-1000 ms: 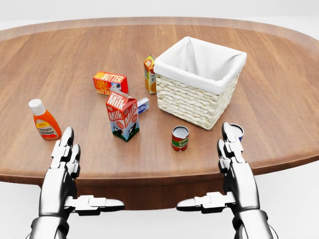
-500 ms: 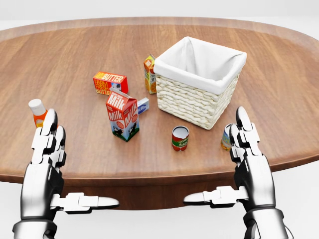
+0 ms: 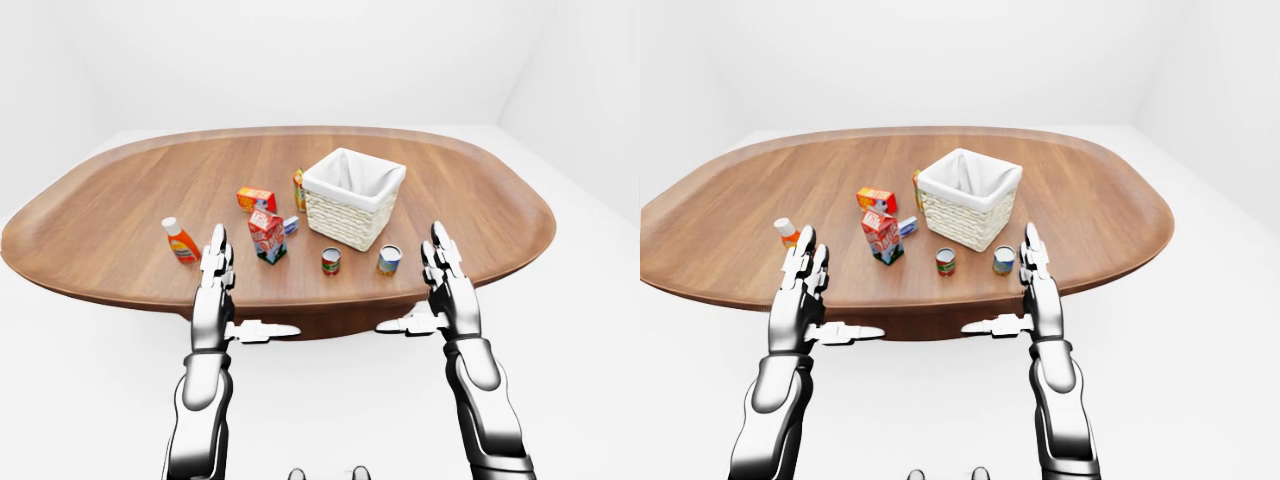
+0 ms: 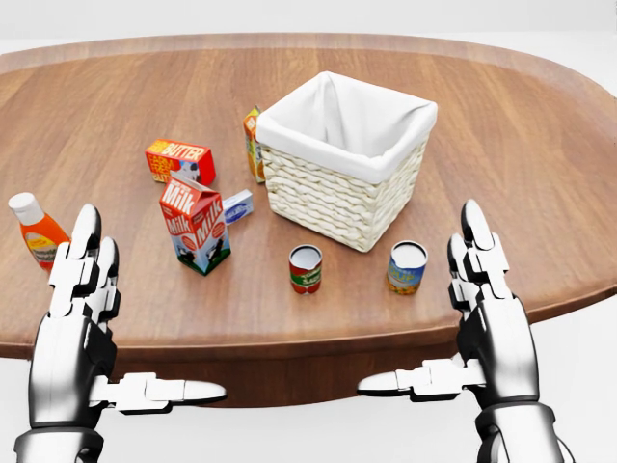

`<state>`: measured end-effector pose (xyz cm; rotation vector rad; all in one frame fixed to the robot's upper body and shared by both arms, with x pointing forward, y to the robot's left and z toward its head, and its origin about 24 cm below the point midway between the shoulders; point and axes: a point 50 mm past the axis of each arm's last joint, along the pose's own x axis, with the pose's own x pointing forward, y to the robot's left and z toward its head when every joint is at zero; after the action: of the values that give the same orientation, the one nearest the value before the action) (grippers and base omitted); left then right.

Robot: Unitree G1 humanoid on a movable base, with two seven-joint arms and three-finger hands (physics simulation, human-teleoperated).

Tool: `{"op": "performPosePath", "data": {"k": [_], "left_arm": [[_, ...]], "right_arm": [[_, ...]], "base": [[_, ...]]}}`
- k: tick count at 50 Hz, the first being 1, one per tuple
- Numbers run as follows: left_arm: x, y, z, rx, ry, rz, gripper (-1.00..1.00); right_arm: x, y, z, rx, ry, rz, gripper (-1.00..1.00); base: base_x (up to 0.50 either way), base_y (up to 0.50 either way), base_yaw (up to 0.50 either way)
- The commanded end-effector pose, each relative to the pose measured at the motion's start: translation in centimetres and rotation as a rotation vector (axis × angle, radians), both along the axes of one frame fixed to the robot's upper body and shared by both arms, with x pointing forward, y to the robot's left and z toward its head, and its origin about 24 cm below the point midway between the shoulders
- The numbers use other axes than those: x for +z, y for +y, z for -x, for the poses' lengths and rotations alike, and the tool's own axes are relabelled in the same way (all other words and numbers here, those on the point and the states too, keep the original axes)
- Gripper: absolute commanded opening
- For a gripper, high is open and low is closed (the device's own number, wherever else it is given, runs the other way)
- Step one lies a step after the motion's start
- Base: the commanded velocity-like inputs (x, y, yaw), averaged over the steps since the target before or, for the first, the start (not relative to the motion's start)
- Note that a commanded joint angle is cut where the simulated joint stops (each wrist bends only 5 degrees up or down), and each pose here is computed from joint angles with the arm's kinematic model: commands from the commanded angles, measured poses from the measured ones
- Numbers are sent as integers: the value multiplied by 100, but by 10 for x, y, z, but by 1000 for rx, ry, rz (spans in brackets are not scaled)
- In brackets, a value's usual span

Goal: Pick up the alphabet soup, and put it in the basket.

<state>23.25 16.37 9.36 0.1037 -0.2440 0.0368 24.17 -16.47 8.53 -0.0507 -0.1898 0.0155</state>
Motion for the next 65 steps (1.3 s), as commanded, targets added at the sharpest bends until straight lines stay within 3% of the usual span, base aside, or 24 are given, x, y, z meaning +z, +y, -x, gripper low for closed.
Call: {"op": "performPosePath", "data": {"k": [1,18,47,65], "left_arm": [[0,-1,0,-4,-3,-1,100],[-2,-1,-1,-7,-1,-6,100],[-2,-2,0,-8,2,-8,100],[-3,-2,0,-10,2,-10,100]], "right_arm": [[-1,-1,-1,-1,3,8,100],[-2,0,-1,-7,-2,29,100],[-4,0,-1,-5,16,46,100],[-5,0,-2,-5,17,48,100]], "base": [[0,-48,0],[0,-46,0],[0,0,0],[26,0,0]]}}
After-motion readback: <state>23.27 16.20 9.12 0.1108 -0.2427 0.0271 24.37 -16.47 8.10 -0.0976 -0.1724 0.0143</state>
